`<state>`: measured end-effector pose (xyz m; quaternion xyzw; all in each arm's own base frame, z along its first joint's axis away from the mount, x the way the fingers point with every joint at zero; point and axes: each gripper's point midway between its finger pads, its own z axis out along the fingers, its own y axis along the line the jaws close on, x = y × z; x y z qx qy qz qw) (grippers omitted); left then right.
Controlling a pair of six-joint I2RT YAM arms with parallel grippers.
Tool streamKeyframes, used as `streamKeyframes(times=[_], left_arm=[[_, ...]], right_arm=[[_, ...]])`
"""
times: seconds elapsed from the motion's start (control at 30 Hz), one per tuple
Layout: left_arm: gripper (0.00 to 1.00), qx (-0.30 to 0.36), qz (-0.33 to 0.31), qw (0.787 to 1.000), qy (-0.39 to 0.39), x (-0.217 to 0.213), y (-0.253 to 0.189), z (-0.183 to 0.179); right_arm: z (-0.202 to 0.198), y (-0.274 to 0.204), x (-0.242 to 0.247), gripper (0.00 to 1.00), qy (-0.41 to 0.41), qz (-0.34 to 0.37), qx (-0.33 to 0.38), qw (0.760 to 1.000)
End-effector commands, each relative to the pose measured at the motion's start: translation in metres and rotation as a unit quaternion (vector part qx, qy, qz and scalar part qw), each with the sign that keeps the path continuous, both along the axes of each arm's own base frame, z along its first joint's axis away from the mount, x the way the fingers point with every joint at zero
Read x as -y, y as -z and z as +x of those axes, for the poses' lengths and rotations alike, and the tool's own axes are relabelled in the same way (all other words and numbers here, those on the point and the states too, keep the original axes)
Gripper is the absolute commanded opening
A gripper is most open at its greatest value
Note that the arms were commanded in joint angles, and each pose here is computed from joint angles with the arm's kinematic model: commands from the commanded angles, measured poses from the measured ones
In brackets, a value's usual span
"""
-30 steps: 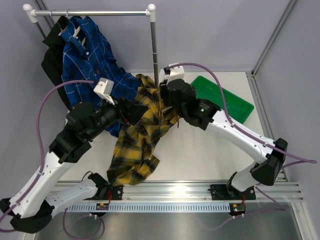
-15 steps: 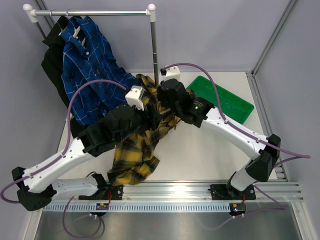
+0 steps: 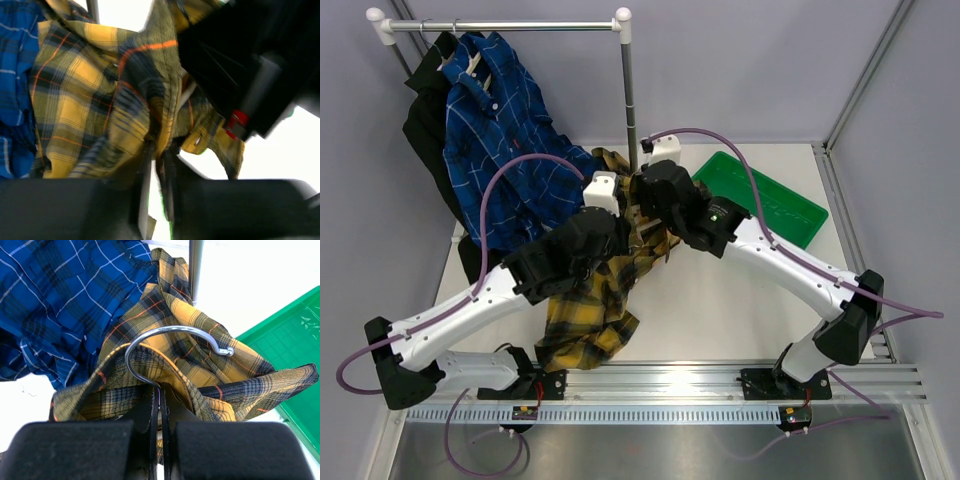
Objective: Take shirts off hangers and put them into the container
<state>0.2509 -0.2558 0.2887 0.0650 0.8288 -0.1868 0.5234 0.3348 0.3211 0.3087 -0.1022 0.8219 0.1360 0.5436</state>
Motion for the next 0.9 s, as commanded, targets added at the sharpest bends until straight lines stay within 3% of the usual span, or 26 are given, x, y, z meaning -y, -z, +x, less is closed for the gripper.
streamKeyframes(times=[0.0,0.5,0.87], left_arm=[[0.00,0.036,-0.027,0.998,-0.050,-0.011,-0.027,0.011],[0.00,0.076,-0.021,0.988,-0.132,-0.089,-0.056,-0.008],[0.00,0.079,0.009,0.979,-0.190,-0.130,-0.048,-0.007]], right_arm=[[-0.010,-0.037,0.001,0.00,0.001,0.060,0.031,0.998],[-0.016,-0.013,0.046,0.00,0.064,0.024,0.040,0.997],[-0.026,-0.020,0.066,0.00,0.075,0.037,0.051,0.995]])
